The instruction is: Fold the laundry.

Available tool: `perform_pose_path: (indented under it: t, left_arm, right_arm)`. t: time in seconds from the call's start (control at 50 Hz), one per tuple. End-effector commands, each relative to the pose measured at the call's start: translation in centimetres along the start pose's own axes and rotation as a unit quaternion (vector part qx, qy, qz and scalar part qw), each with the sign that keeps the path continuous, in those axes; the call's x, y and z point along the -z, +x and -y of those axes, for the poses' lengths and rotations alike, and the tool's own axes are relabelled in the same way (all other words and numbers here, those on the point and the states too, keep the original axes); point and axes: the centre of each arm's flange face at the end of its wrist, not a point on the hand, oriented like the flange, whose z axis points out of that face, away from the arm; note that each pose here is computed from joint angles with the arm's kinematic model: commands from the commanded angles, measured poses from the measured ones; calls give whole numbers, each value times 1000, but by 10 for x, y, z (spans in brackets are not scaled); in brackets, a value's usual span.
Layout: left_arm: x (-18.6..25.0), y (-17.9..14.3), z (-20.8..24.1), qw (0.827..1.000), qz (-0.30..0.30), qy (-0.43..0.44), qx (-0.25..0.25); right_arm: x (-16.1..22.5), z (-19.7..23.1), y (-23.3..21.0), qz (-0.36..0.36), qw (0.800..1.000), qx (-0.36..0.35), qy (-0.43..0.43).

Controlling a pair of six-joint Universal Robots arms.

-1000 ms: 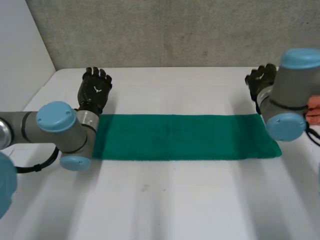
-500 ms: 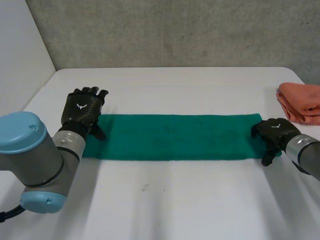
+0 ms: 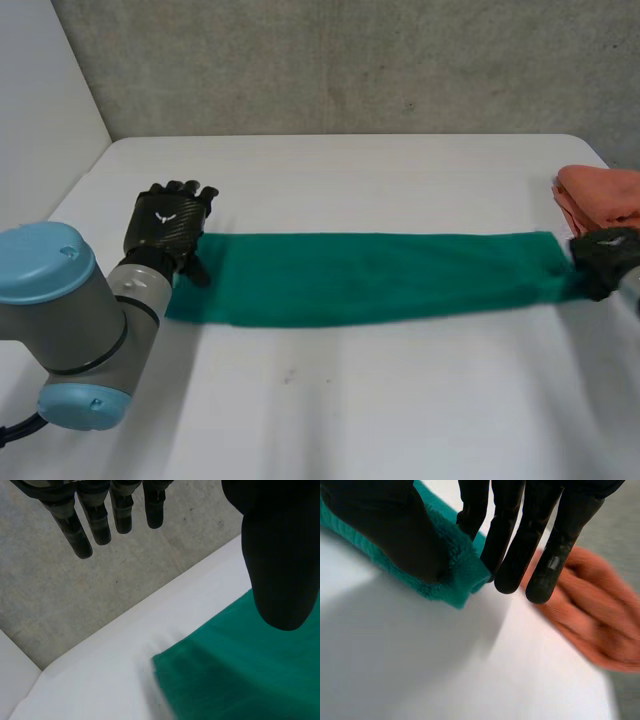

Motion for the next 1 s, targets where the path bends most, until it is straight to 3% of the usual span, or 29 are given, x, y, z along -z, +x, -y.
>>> perform_pose_path:
  t: [0.02, 0.12, 0.2, 0.28, 0.38, 0.54, 0.66, 0.74, 0.82, 0.9, 0.92, 1.0]
  left_arm:
    - [3, -1, 4, 1000, 1, -2, 0]
    - [4, -1, 3, 1000, 0, -6, 1]
    - [4, -2, 3, 1000, 2, -6, 1]
    - [4, -4, 5, 1000, 5, -5, 1]
    - [4, -6, 7, 1000, 7, -1, 1]
    - [4, -7, 9, 1000, 9, 2, 2]
    - [5, -5, 9, 1000, 6, 1, 1]
    - [4, -3, 7, 1000, 3, 0, 1]
    - [1, -2, 10, 1000, -2, 8, 1]
    - [-1, 8, 24, 999, -15, 31, 1]
    - [-2, 11, 26, 999, -20, 36, 2]
    - [-4, 35, 34, 997, -48, 52, 1]
  right_arm:
    - [1, -23, 66, -82, 990, 106, -41]
    - [-2, -18, 77, -101, 983, 149, -33]
    - [-1, 17, 48, -81, 983, 159, 32]
    - [18, 79, -1, -52, 970, 183, 153]
    - [57, 139, -91, 44, 921, 219, 319]
    - [110, 151, -234, 229, 839, 249, 426]
    - [118, 128, -288, 301, 819, 255, 416]
    - [116, 123, -292, 313, 823, 253, 401]
    - [116, 127, -282, 315, 843, 229, 371]
    - [114, 135, -251, 304, 893, 141, 301]
    - [101, 132, -226, 285, 919, 87, 256]
    - [81, 108, -172, 250, 957, -27, 146]
